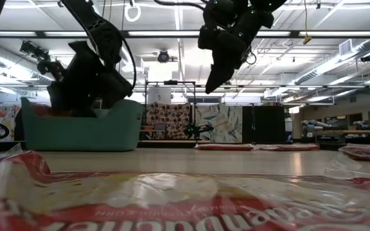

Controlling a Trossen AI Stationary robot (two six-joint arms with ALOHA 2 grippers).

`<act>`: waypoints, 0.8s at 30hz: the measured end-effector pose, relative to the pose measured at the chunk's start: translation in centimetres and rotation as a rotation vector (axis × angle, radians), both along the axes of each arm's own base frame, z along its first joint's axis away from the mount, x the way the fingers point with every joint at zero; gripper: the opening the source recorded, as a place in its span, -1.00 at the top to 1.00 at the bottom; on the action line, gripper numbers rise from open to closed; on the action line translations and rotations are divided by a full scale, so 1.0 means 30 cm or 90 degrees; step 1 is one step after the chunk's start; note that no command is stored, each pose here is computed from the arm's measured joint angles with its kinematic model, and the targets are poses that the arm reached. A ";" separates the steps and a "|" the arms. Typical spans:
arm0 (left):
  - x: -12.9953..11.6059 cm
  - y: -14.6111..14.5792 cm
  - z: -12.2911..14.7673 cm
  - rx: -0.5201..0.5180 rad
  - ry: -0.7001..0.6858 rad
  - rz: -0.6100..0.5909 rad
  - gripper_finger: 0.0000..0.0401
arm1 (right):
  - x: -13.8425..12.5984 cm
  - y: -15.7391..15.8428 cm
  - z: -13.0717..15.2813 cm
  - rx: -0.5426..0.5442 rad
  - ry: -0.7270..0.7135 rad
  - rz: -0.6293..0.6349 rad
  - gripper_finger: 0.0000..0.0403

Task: Sort popcorn bags into baskets
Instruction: Put the popcorn bag into the green bin

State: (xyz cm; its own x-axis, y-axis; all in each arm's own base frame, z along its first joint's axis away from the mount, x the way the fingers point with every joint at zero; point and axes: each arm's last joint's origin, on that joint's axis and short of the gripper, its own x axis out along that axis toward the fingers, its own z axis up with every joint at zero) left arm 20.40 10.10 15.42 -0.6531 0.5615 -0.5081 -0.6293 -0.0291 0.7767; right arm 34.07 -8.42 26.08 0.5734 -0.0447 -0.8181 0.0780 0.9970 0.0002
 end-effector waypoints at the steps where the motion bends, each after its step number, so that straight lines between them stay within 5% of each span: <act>1: -0.003 0.003 -0.012 -0.019 0.009 -0.007 0.85 | 0.002 0.006 0.000 0.000 -0.002 0.003 -0.12; 10: -0.048 0.057 -0.042 -0.139 0.103 -0.042 0.83 | 0.007 0.051 -0.003 0.023 0.009 -0.003 -0.12; 24: -0.053 0.081 -0.052 -0.195 0.094 -0.044 0.64 | -0.001 0.101 -0.014 0.037 0.049 -0.018 -0.12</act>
